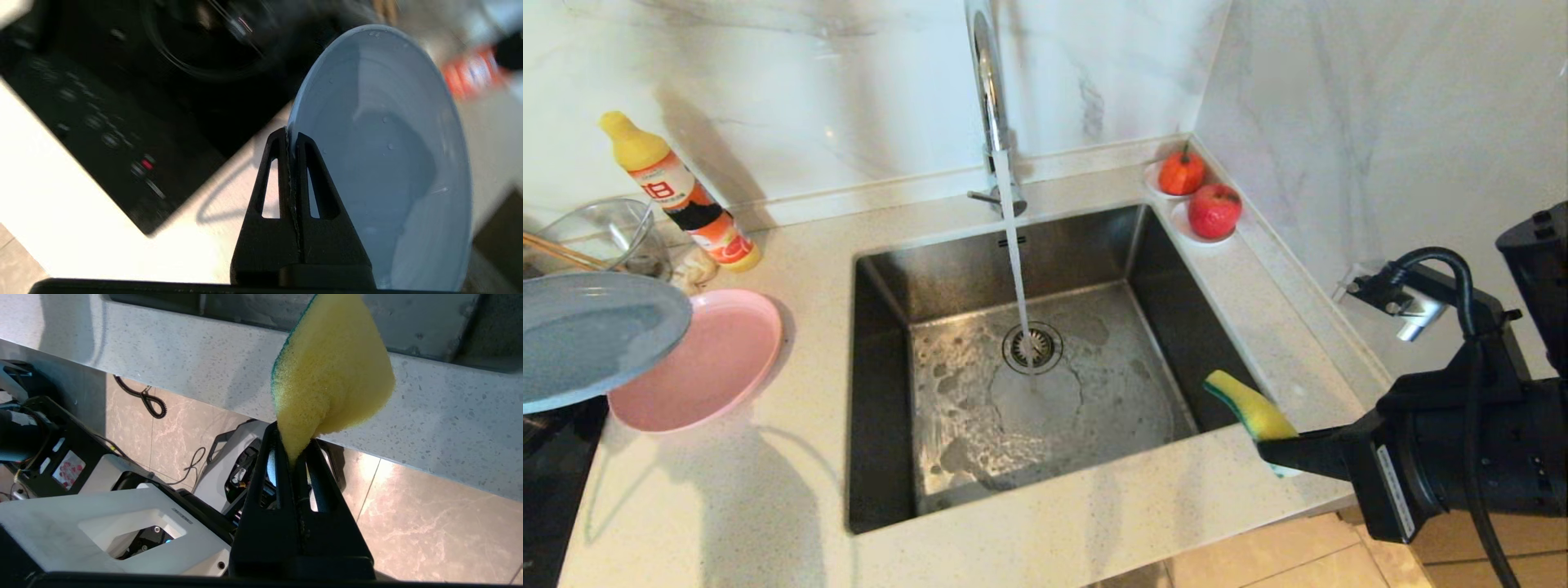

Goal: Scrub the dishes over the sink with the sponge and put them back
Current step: Place the plate on the table

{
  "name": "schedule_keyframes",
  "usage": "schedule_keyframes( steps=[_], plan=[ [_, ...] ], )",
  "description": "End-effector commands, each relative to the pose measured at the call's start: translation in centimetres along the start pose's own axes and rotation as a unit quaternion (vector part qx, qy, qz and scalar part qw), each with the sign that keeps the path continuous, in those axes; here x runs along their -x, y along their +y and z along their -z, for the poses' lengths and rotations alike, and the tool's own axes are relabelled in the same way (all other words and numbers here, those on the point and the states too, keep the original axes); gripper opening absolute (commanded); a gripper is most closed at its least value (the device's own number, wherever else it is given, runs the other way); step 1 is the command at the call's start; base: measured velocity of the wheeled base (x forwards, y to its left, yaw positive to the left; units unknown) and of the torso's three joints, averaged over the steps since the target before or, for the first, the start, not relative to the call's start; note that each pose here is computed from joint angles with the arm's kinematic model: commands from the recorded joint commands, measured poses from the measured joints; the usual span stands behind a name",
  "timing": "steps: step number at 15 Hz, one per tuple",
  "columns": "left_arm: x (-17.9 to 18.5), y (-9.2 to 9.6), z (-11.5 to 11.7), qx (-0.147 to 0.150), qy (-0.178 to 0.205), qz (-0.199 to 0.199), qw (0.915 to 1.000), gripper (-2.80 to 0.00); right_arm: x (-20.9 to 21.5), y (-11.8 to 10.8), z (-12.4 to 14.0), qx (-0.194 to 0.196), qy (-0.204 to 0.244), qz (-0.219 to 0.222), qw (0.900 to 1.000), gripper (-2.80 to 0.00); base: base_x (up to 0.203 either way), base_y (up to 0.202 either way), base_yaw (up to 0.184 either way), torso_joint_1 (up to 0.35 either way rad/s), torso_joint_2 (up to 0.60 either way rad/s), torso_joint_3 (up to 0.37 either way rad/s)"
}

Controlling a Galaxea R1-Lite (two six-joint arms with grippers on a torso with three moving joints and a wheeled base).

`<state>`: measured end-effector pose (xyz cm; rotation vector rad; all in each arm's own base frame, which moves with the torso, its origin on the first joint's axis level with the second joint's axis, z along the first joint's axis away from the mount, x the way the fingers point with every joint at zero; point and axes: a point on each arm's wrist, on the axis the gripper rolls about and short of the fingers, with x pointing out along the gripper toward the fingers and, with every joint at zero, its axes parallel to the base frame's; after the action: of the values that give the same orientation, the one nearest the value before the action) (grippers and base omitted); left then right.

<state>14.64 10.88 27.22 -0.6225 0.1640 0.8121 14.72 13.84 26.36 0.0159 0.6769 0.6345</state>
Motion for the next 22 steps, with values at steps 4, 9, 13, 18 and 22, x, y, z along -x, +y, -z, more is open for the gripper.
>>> schedule_keyframes(
  steps=[4, 9, 13, 18, 22],
  plan=[
    [-3.2, 2.5, -2.6, 0.032, -0.009, -0.058, 0.9977, -2.80, -0.7, -0.5, -0.3, -0.008, 0.008, 0.002, 1.000, -2.80, 0.000, 0.000, 0.000, 0.000, 0.00, 0.000],
    [-8.3, 6.7, -2.9, 0.067, 0.033, -0.100, 0.9922, -2.80, -1.5, -0.6, -0.5, -0.010, 0.017, 0.004, 1.000, -2.80, 0.000, 0.000, 0.000, 0.000, 0.00, 0.000],
    [-10.6, 9.1, -3.0, 0.078, 0.043, -0.110, 0.9899, -2.80, -2.4, -0.6, -1.0, -0.010, 0.002, 0.001, 1.000, -2.80, 0.000, 0.000, 0.000, 0.000, 0.00, 0.000],
    [-10.6, 10.1, -3.1, 0.092, 0.067, -0.058, 0.9919, -2.80, -2.2, -0.6, -1.1, -0.008, -0.001, 0.001, 1.000, -2.80, 0.000, 0.000, 0.000, 0.000, 0.00, 0.000],
    [-8.5, 10.0, -4.4, 0.096, 0.040, -0.038, 0.9939, -2.80, -2.1, -0.8, -1.1, -0.009, -0.001, 0.003, 1.000, -2.80, 0.000, 0.000, 0.000, 0.000, 0.00, 0.000]
  ],
)
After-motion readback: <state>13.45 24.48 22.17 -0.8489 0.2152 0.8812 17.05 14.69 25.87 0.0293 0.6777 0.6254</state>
